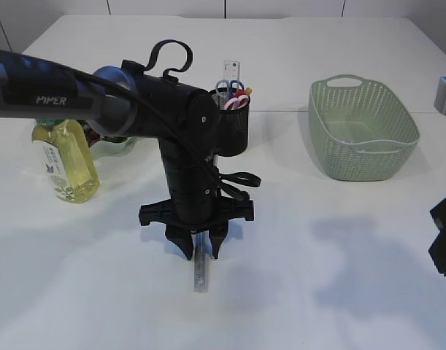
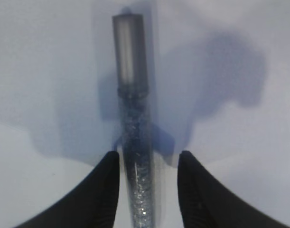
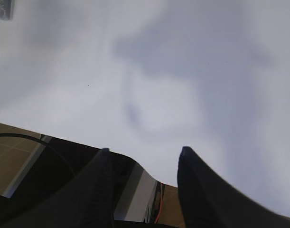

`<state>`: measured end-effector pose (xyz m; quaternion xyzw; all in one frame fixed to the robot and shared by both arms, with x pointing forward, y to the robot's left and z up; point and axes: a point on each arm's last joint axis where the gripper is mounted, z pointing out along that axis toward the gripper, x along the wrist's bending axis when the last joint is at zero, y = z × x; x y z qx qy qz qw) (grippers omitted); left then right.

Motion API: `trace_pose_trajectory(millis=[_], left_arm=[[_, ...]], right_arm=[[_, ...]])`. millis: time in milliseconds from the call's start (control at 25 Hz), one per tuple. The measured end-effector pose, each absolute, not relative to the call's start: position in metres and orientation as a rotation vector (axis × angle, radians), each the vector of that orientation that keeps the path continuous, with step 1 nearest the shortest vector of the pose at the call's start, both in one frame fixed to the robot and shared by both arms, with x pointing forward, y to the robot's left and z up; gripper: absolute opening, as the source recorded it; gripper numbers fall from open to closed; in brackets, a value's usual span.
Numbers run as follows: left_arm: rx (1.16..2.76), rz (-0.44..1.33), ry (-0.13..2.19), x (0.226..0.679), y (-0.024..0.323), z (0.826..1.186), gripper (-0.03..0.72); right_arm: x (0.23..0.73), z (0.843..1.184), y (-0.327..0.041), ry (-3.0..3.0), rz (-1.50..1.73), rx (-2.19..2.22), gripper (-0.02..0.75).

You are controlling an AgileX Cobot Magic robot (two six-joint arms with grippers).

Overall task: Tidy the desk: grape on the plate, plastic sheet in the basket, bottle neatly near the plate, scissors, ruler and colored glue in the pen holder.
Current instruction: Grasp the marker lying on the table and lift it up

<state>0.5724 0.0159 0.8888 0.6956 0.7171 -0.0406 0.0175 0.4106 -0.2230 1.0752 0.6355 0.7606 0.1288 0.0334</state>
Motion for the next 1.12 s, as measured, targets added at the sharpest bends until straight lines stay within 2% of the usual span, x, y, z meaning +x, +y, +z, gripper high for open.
trace_pose_trajectory(millis=[320,520,760,1120], left_arm=[[2.183,-0.127,2.219,0.5726,0.0158,0.8844,0.291],[2.188,-0.128,2.216,0.5726,0.0158,0.8834,0.208],[2.217,-0.122,2.189,0.5730,0.0159,0.8825,0.143],[2.280,-0.069,2.137,0.5748,0.0185,0.8826,0.092]], right_arm=[[0.4106,1.0752,-0.2230,2.342,0.396,1.953,0.364],[0.4111,1.0752,-0.2232,2.338,0.397,1.948,0.364],[0.4114,1.0753,-0.2236,2.335,0.395,1.942,0.364],[0.4119,1.0754,-0.2235,2.332,0.402,1.940,0.364]])
